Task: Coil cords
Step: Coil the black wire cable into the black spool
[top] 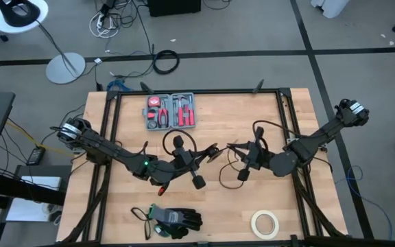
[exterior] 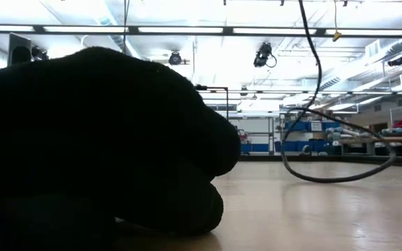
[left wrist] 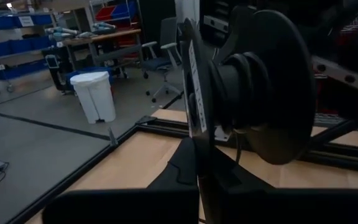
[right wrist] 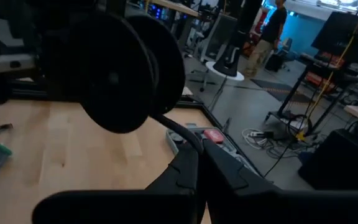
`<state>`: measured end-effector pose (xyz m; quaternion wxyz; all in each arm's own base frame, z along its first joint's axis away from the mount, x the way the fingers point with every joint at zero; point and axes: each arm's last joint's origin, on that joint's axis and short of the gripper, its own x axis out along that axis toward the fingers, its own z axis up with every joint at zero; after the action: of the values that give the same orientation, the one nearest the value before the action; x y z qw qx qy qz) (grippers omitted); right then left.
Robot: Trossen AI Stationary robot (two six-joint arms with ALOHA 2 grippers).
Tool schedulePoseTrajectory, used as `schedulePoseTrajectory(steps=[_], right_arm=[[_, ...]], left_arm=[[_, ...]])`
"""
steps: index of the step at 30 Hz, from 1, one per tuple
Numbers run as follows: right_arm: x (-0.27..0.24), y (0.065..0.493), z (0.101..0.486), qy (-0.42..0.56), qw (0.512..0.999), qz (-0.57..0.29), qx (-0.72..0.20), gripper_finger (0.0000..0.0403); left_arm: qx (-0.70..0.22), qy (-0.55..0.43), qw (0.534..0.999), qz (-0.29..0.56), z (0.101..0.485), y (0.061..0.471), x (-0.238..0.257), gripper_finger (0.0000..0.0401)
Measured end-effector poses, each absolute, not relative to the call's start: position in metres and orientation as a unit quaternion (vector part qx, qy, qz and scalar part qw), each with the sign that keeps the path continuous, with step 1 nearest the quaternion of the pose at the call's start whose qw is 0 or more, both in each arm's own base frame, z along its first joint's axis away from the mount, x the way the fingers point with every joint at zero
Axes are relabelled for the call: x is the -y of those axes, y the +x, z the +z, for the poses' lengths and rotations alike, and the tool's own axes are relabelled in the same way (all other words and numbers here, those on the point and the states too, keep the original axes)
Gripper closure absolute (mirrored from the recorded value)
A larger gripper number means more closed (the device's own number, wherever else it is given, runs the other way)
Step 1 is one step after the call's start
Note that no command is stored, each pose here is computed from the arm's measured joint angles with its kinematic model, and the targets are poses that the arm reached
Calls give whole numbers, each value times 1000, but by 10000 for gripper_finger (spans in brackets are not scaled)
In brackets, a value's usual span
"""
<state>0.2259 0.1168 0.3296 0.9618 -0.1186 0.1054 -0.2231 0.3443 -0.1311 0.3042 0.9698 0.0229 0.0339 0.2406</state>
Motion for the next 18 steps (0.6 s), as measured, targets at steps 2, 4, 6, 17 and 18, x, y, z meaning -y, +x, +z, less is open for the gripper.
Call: schedulePoseTrajectory(steps=[2, 4, 6, 17, 18], right_arm=[[-118, 225, 332, -120, 963, -223, -99, 392], [-120, 225, 335, -118, 964, -221, -87, 392], [-122, 225, 339, -117, 966, -217, -72, 392], [-130, 231, 343, -89, 988, -119, -45, 329], [-131, 232, 341, -88, 989, -108, -47, 319]], left_arm=[[-36, 25, 970, 241, 304, 344, 131, 401], [-36, 25, 970, 241, 304, 344, 131, 401], [-38, 27, 969, 241, 304, 344, 131, 401], [-54, 53, 964, 254, 301, 343, 131, 401], [-59, 60, 962, 260, 300, 342, 130, 401]])
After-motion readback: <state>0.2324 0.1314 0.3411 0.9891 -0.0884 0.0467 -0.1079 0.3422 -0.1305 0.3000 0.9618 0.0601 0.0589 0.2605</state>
